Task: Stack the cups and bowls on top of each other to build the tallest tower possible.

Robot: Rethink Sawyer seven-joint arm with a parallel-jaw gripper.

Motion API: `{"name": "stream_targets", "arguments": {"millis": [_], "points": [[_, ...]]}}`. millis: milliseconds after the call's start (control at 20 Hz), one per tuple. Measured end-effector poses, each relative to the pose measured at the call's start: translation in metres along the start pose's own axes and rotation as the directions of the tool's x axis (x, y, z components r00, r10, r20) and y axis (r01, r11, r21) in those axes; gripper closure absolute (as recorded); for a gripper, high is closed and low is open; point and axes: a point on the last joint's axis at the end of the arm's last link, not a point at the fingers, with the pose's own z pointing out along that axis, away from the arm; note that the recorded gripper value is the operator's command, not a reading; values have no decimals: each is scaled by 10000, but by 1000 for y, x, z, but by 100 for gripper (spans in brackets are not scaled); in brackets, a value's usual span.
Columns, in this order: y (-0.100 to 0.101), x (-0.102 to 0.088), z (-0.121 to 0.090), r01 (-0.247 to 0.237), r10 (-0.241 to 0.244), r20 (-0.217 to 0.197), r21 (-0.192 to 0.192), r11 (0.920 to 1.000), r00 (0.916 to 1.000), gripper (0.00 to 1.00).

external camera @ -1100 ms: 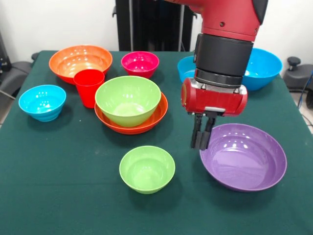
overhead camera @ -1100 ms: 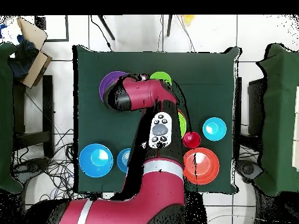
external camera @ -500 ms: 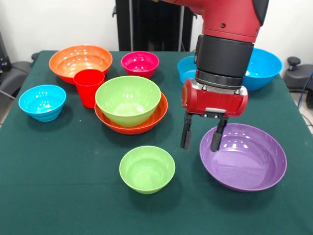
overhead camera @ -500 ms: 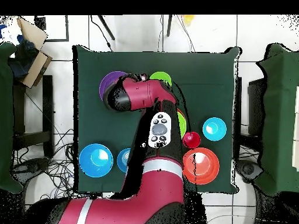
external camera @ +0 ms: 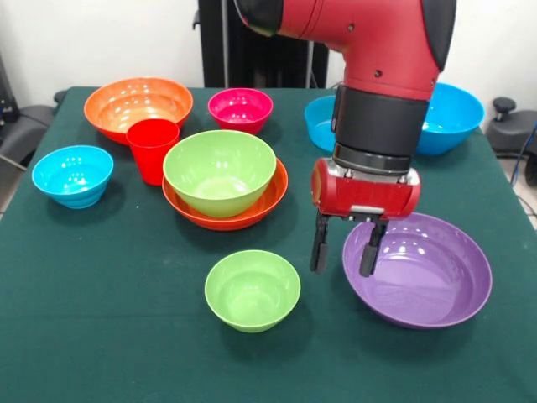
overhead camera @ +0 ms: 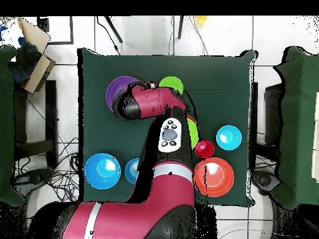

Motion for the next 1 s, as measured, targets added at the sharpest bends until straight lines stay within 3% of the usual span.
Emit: {"name": "stream_targets", "arguments": {"millis": [950,1000], "points": [[23,50,41,204,-223,-875,-231,9995,9959,0],[24,51,41,212,-232,-898,-239,9995,9957,100]]}}
